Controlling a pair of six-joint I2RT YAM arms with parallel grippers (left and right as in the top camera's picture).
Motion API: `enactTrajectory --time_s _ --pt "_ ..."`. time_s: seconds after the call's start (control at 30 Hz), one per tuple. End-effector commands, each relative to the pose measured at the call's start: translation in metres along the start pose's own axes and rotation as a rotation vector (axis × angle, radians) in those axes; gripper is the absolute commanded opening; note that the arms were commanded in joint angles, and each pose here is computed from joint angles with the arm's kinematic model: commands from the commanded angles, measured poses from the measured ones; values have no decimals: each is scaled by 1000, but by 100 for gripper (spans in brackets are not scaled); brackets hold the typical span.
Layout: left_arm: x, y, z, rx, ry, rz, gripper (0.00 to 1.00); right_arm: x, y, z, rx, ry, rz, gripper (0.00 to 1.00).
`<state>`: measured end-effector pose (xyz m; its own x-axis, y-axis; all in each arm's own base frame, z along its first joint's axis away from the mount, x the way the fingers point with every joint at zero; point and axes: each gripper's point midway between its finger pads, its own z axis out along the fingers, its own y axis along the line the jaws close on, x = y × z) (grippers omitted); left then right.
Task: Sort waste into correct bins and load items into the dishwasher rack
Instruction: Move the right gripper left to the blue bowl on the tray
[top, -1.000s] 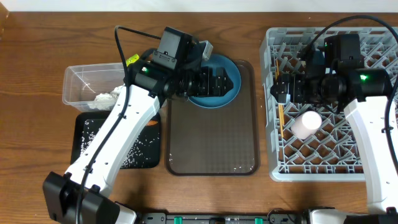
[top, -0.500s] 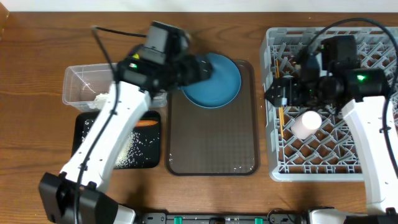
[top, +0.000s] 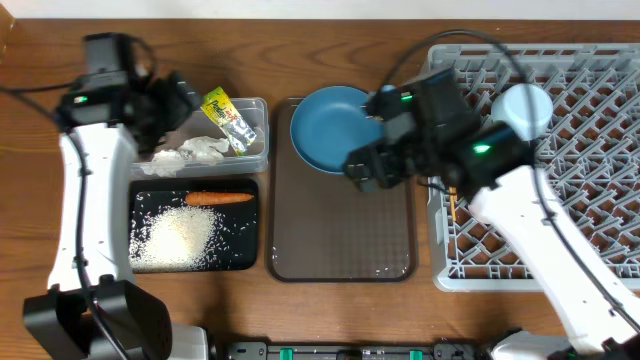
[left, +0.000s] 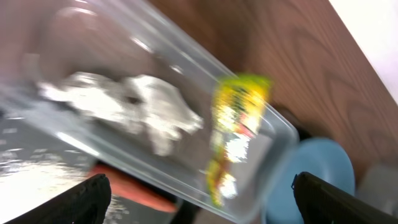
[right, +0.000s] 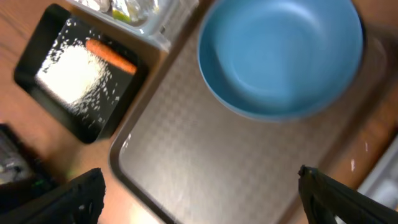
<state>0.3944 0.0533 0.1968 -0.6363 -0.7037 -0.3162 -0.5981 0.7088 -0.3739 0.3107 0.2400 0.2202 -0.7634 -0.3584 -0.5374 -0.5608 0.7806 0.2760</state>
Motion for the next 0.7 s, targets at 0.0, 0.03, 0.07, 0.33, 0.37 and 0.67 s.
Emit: enactTrajectory --time_s 0.0,0.03,0.07,0.33,0.37,0.67 --pt "-14 20 -9 -27 -38 -32 96 -5 -1 26 103 8 -71 94" --pt "-18 26 -10 -33 -45 -48 96 -8 0 35 126 2 -89 91" --pt "-20 30 -11 -36 -49 -58 96 -10 0 42 142 1 -98 90" --pt "-27 40 -13 -47 -61 -86 96 -8 -9 107 180 42 -120 89" --pt "-27 40 -13 -47 -61 -86 96 -6 -11 114 182 50 -119 89" --pt "-27 40 -13 -47 -61 -86 96 -17 -7 161 118 4 -126 60"
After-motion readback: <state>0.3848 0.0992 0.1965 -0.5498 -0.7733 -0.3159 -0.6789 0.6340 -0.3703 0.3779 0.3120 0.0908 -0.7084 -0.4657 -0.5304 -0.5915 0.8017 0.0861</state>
